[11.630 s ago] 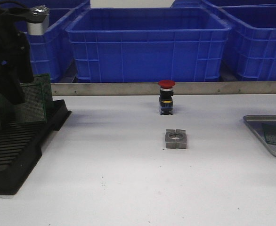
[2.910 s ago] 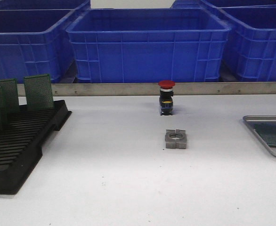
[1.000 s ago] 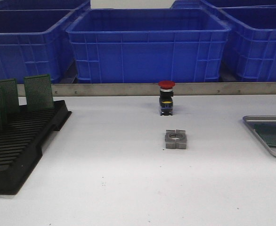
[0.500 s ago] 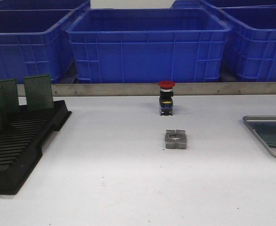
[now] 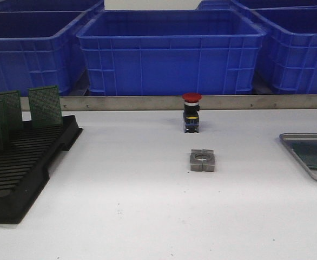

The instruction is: Place circuit board on tray

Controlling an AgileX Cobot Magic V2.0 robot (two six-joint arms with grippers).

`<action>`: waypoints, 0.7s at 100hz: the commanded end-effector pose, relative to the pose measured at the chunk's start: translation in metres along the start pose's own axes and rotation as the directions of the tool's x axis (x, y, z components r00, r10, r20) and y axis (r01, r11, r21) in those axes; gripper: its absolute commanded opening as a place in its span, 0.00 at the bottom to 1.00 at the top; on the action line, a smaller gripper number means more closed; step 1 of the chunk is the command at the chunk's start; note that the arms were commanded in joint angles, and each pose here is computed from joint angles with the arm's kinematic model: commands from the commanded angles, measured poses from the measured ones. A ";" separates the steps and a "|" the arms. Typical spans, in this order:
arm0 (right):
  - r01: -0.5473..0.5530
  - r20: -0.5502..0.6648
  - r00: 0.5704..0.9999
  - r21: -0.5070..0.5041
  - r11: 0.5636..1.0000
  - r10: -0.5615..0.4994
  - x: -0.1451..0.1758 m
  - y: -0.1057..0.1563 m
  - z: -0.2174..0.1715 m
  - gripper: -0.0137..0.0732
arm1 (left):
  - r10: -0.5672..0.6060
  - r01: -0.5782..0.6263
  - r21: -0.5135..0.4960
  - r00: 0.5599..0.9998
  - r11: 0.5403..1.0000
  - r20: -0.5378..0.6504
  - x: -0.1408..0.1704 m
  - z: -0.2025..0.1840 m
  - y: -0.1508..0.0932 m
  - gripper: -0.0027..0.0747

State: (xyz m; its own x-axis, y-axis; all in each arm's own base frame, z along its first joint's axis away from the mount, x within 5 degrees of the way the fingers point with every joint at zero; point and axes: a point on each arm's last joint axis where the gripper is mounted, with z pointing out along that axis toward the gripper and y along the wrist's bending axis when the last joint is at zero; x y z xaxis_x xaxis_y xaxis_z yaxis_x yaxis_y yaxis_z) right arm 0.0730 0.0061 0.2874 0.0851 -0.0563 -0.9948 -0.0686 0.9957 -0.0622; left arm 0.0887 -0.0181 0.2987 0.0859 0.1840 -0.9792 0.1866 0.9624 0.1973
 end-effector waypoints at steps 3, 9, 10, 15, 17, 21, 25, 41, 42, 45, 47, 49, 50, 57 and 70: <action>-0.006 0.053 0.999 0.048 0.999 0.004 -0.011 -0.005 0.000 0.08 | -0.024 0.025 -0.017 0.996 1.000 0.086 -0.014 0.000 0.003 0.01; -0.006 0.053 0.999 0.048 0.999 0.004 -0.011 -0.005 0.000 0.08 | -0.003 0.004 -0.012 0.996 1.000 0.086 -0.014 0.000 0.002 0.01; -0.006 0.053 0.999 0.048 0.999 0.004 -0.011 -0.005 0.000 0.08 | -0.001 0.002 -0.011 0.996 1.000 0.087 -0.014 0.000 0.002 0.01; -0.006 0.053 0.999 0.048 0.999 0.004 -0.011 -0.005 0.000 0.08 | 0.002 -0.001 -0.010 0.996 1.000 0.085 -0.014 0.000 0.002 0.01; -0.006 0.053 0.999 0.048 0.999 0.004 -0.011 -0.005 0.000 0.08 | 0.002 -0.001 -0.012 0.996 1.000 0.084 -0.014 0.000 0.002 0.01; -0.006 0.053 0.999 0.048 0.999 0.004 -0.011 -0.005 0.000 0.08 | 0.005 -0.004 -0.014 0.997 1.000 0.083 -0.014 0.000 0.003 0.01; -0.006 0.053 0.999 0.048 0.999 0.004 -0.011 -0.005 0.000 0.08 | 0.006 -0.004 -0.023 0.997 1.000 0.075 -0.012 0.000 0.003 0.01; -0.006 0.053 0.999 0.048 0.999 0.004 -0.011 -0.005 0.000 0.08 | 0.007 -0.004 -0.068 0.999 0.998 0.042 0.005 -0.003 0.004 0.01; -0.006 0.053 0.999 0.048 0.999 0.004 -0.011 -0.005 0.000 0.08 | 0.007 -0.004 -0.070 0.999 0.998 0.043 0.006 -0.003 0.004 0.01; -0.006 0.053 0.999 0.048 0.999 0.004 -0.011 -0.005 0.000 0.08 | 0.008 -0.005 -0.079 0.999 0.997 0.042 0.011 -0.005 0.004 0.01; -0.006 0.053 0.999 0.048 0.999 0.004 -0.011 -0.005 0.000 0.08 | 0.011 -0.007 -0.083 0.999 0.997 0.044 0.013 -0.007 0.004 0.01; -0.006 0.053 0.999 0.048 0.999 0.004 -0.011 -0.005 0.000 0.08 | 0.013 -0.009 -0.089 0.999 0.996 0.045 0.016 -0.008 0.003 0.01; -0.006 0.053 0.999 0.048 0.999 0.004 -0.011 -0.005 0.000 0.08 | 0.014 -0.010 -0.093 0.999 0.996 0.047 0.018 -0.009 0.003 0.01; -0.006 0.053 0.999 0.048 0.999 0.004 -0.011 -0.005 0.000 0.08 | 0.017 -0.011 -0.113 0.998 0.994 0.054 0.029 -0.016 0.002 0.01; -0.006 0.053 0.999 0.048 0.999 0.004 -0.011 -0.005 0.000 0.08 | 0.025 -0.014 -0.161 0.997 0.987 0.066 0.048 -0.027 0.000 0.01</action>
State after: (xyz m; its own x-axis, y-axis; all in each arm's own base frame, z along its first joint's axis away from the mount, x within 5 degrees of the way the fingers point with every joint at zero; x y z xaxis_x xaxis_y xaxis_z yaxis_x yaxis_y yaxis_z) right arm 0.0730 0.0061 0.2874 0.0851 -0.0542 -0.9949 -0.0688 0.9958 -0.0601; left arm 0.0714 -0.0050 0.2435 0.0435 0.2116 -0.9764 0.0618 0.9749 0.2140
